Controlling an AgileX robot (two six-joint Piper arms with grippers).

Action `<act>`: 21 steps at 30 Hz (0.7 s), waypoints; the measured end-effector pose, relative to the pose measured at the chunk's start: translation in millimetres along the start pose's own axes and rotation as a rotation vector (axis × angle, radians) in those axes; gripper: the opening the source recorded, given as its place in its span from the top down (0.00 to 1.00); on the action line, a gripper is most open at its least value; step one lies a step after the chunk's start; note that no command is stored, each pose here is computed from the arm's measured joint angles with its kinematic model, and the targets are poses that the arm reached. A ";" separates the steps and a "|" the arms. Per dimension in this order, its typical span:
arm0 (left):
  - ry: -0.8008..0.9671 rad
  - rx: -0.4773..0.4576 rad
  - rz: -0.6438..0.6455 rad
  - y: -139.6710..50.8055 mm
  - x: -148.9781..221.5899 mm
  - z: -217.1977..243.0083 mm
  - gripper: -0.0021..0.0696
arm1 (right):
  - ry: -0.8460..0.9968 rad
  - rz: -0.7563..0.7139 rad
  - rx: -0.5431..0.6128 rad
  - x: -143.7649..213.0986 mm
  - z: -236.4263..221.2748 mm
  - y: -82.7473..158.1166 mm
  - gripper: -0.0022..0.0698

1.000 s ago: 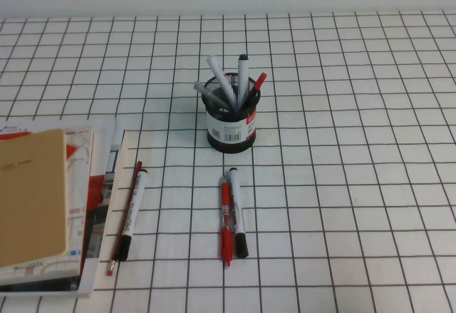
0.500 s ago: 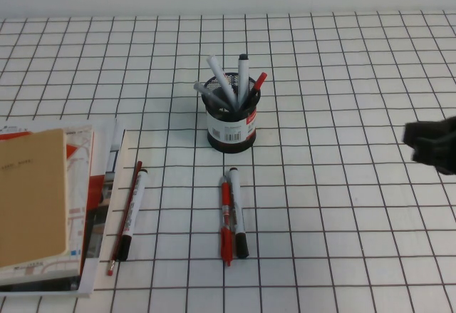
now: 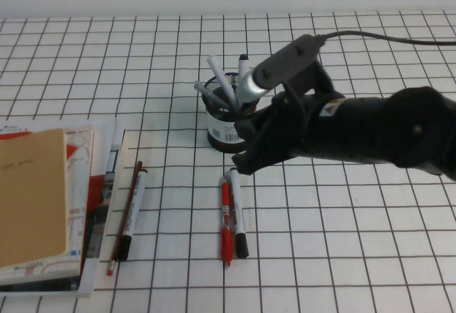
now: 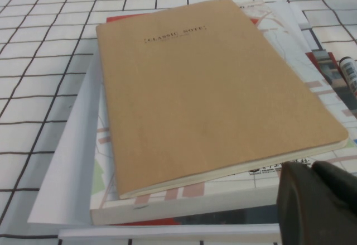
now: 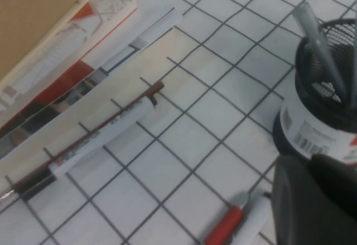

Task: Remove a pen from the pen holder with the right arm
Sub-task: 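Take a marker out of the pen holder and lay it on the table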

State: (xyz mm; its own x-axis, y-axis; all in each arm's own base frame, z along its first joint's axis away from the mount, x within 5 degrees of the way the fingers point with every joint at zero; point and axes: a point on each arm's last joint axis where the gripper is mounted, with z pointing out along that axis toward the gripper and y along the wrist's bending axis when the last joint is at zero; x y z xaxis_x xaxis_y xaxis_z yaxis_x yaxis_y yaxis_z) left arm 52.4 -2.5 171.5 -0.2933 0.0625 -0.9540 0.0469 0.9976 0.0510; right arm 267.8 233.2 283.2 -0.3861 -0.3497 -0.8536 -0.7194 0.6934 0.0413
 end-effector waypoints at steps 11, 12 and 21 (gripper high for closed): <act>0.000 0.000 0.000 0.0 0.0 0.0 0.98 | -0.055 -0.109 0.103 5.2 54.9 -3.5 0.56; 0.000 0.000 0.000 0.0 0.0 0.0 0.98 | -0.064 -0.114 0.111 5.3 57.1 -3.4 0.56; 0.000 0.000 0.000 0.0 0.0 0.0 0.98 | -0.116 -0.285 0.137 -4.7 88.2 -1.7 0.54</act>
State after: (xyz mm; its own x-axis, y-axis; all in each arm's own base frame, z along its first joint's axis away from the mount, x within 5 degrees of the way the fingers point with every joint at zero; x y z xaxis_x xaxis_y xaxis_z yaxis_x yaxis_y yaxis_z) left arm 52.4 -2.5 171.5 -0.2933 0.0625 -0.9540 0.0469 0.9976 0.0510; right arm 321.7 289.2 241.4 -0.1065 -0.4731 -0.8746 -0.7017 0.6589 -0.2710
